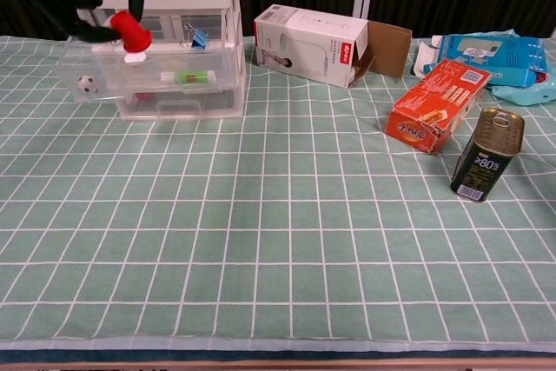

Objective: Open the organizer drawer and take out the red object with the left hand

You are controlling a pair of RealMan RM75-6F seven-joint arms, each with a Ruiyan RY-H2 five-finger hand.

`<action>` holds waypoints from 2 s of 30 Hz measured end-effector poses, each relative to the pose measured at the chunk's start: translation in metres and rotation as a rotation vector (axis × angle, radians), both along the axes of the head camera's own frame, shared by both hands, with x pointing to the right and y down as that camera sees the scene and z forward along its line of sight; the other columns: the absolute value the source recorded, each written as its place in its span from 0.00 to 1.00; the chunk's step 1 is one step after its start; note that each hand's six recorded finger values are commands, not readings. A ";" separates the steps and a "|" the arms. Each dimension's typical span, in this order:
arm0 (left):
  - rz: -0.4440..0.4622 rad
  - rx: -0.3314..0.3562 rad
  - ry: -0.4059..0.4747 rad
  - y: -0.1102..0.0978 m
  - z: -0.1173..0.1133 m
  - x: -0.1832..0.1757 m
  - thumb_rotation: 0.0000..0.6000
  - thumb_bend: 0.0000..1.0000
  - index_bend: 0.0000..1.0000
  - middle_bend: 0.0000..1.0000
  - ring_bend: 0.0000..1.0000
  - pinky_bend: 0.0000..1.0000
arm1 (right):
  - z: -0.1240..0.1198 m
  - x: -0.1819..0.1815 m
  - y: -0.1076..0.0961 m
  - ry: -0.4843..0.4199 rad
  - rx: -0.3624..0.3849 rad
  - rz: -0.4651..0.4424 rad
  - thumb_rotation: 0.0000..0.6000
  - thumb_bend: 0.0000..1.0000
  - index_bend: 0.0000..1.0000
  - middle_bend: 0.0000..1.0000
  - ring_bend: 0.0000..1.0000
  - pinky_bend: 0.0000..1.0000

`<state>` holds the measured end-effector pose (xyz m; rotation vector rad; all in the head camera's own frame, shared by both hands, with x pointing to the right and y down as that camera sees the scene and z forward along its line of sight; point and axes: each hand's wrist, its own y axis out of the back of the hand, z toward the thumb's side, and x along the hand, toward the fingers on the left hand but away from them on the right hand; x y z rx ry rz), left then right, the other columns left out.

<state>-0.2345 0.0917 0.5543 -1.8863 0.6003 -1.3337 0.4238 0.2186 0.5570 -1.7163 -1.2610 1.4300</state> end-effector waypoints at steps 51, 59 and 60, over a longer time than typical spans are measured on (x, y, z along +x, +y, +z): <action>-0.020 -0.006 -0.113 0.074 0.083 -0.050 1.00 0.15 0.00 0.04 0.10 0.22 | 0.001 0.001 0.000 0.002 -0.009 0.001 1.00 0.07 0.00 0.00 0.00 0.22; -0.153 0.194 -0.084 0.093 0.042 -0.123 1.00 0.07 0.00 0.00 0.00 0.00 | 0.001 0.000 0.000 0.023 -0.001 -0.010 1.00 0.07 0.00 0.00 0.00 0.22; -0.164 0.210 -0.088 0.096 0.040 -0.132 1.00 0.07 0.00 0.00 0.00 0.00 | 0.001 0.000 0.000 0.025 0.000 -0.010 1.00 0.07 0.00 0.00 0.00 0.22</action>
